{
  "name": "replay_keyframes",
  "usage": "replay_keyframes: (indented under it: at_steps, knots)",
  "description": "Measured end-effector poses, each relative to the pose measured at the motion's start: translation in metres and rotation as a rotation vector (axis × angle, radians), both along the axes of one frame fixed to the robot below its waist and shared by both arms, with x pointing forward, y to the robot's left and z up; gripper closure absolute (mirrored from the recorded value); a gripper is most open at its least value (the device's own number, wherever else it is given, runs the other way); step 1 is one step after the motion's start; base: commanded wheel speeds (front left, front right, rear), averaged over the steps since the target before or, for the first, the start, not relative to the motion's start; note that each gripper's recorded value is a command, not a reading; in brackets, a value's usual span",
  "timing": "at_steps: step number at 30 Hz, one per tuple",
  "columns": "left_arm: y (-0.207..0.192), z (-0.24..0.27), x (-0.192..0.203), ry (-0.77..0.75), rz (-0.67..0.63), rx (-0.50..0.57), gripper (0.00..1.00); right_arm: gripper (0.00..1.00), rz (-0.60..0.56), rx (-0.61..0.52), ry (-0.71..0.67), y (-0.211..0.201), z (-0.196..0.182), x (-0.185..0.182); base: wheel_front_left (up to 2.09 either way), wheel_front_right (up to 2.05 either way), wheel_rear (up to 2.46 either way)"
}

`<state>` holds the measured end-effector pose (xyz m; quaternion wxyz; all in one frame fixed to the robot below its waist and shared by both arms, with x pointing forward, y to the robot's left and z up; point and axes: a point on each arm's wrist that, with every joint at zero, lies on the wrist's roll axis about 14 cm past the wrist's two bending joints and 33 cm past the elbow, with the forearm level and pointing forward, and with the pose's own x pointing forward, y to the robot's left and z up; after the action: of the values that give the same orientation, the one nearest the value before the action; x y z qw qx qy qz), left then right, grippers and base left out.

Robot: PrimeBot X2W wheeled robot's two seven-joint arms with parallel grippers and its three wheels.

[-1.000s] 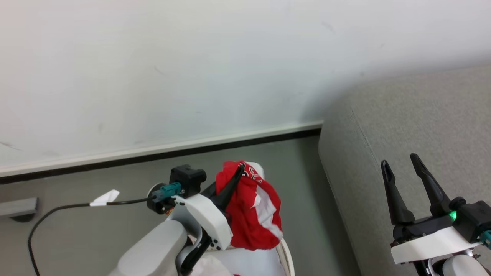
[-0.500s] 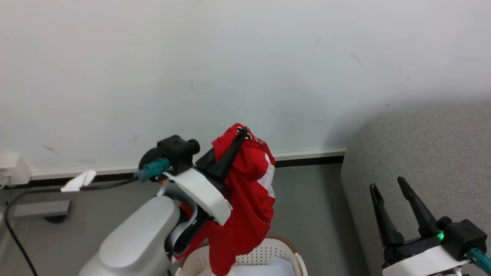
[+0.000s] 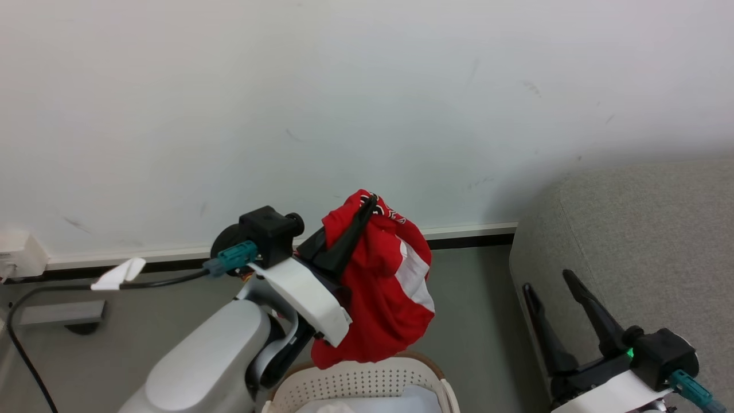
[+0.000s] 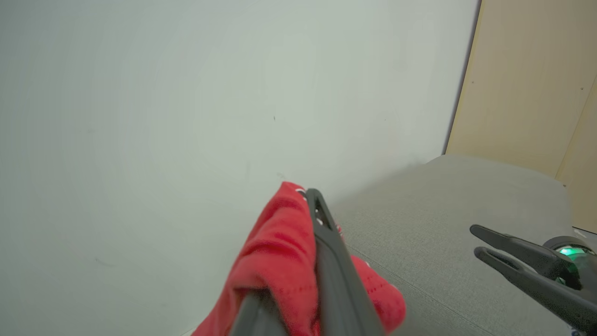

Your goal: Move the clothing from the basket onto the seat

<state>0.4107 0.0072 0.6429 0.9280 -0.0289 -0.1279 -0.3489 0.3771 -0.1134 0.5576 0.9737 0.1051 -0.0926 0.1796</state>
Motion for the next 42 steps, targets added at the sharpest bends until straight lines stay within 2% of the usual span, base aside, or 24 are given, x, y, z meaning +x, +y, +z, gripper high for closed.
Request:
replay_keyframes:
  at_steps: [15, 20, 33, 42]
  knots:
    - [-0.011, -0.009, -0.016, 0.032, -0.059, 0.041, 1.00, 0.00, 0.305, -0.140, 0.008, 0.083, -0.005, 0.003, 0.00, 0.00, 0.00]
    - [-0.017, -0.013, -0.027, 0.042, -0.086, 0.050, 1.00, 0.00, 0.365, -0.201, 0.033, 0.098, -0.011, 0.013, 0.00, 0.00, 0.00]
    - [-0.022, -0.019, -0.053, 0.046, -0.124, 0.080, 1.00, 0.00, 0.558, -0.387, 0.196, 0.136, -0.063, 0.003, 0.00, 0.00, 0.00]
    - [-0.013, -0.018, -0.057, 0.042, -0.101, 0.080, 1.00, 0.00, 0.629, -0.375, 0.271, 0.162, -0.078, -0.005, 0.00, 0.00, 0.00]
